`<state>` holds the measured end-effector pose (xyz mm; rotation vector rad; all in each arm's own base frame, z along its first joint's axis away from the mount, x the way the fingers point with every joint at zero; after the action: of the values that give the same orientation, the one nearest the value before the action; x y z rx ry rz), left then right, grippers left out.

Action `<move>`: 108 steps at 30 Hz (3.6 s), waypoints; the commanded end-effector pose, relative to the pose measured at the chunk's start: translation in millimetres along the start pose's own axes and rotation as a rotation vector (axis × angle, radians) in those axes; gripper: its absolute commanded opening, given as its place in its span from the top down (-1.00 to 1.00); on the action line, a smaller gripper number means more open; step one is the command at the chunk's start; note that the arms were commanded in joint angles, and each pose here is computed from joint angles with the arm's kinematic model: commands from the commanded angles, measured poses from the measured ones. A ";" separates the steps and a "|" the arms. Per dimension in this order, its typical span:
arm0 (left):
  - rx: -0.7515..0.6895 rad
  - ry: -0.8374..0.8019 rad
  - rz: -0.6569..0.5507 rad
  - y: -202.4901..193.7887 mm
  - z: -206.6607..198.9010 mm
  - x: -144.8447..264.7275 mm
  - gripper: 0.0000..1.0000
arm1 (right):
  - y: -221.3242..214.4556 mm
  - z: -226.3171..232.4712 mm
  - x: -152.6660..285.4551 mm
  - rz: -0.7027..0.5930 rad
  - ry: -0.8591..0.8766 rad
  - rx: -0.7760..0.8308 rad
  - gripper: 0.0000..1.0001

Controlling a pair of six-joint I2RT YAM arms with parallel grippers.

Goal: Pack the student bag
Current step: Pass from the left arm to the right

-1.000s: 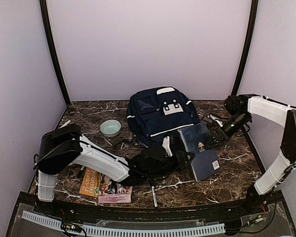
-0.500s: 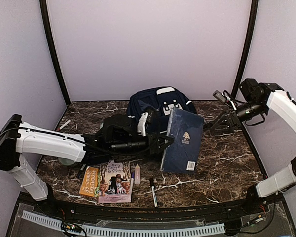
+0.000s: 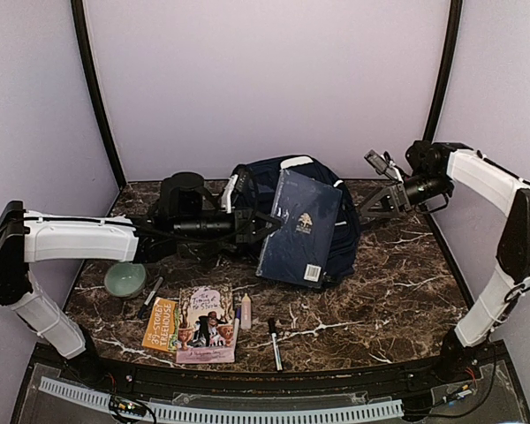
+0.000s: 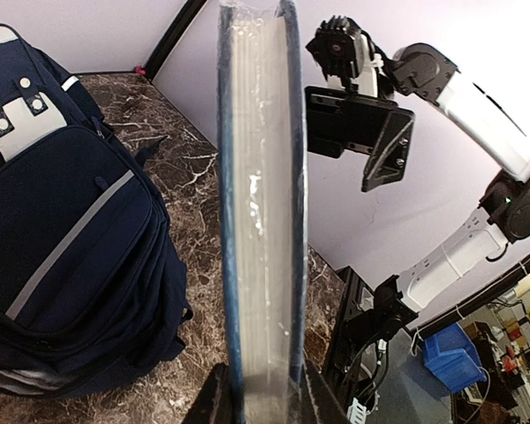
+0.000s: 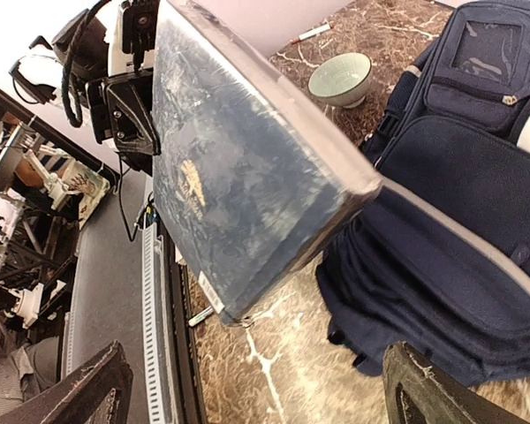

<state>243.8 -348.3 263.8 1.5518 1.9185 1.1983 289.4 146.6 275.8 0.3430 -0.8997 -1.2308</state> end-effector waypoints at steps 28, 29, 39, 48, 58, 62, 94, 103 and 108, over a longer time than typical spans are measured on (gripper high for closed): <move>-0.007 -0.278 -0.259 68.1 -3.7 16.7 1.00 | 59.5 12.6 -60.9 -0.403 0.066 0.493 -0.86; -0.001 -0.280 -0.259 66.4 -3.1 17.2 1.00 | 60.2 14.5 -60.4 -0.405 0.067 0.498 -0.86; -0.008 -0.343 -0.247 53.3 -3.3 17.9 1.00 | 57.6 21.0 -59.8 -0.401 0.073 0.496 -0.86; -0.018 -0.362 -0.234 49.7 -3.1 16.6 1.00 | 47.8 25.0 -59.3 -0.368 0.076 0.431 -0.86; 0.000 -0.312 -0.247 46.5 1.8 19.9 1.00 | 44.8 -24.8 -9.0 -0.362 -0.065 0.149 -0.86; 0.057 -0.148 -0.225 41.0 18.5 21.4 1.00 | 36.0 -40.3 -0.6 -0.286 -0.171 -0.083 -0.99; 0.346 -0.306 -0.362 -8.4 43.5 -22.2 1.00 | -57.5 -72.2 -74.9 0.005 0.029 -0.306 -0.63; 0.396 -0.388 -0.445 7.0 35.8 -17.4 1.00 | -52.6 -58.5 -88.8 -0.015 0.149 -0.335 -0.67; 0.435 -0.405 -0.474 8.5 38.4 -20.0 1.00 | -49.4 -48.5 -94.6 -0.018 0.200 -0.332 -0.60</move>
<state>287.4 -354.9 182.3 1.4765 2.3136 0.4482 293.0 196.6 164.1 0.1402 -0.5765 -1.3220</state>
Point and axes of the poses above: each gripper's point midway between its finger pads, its own x axis back along the fingers, its own z axis along the line the jaws close on, y = z × x, the point moved 6 cm from there along x, back along the fingers, and after that the axes turned 5 degrees about -x, right-handed, at the moved point
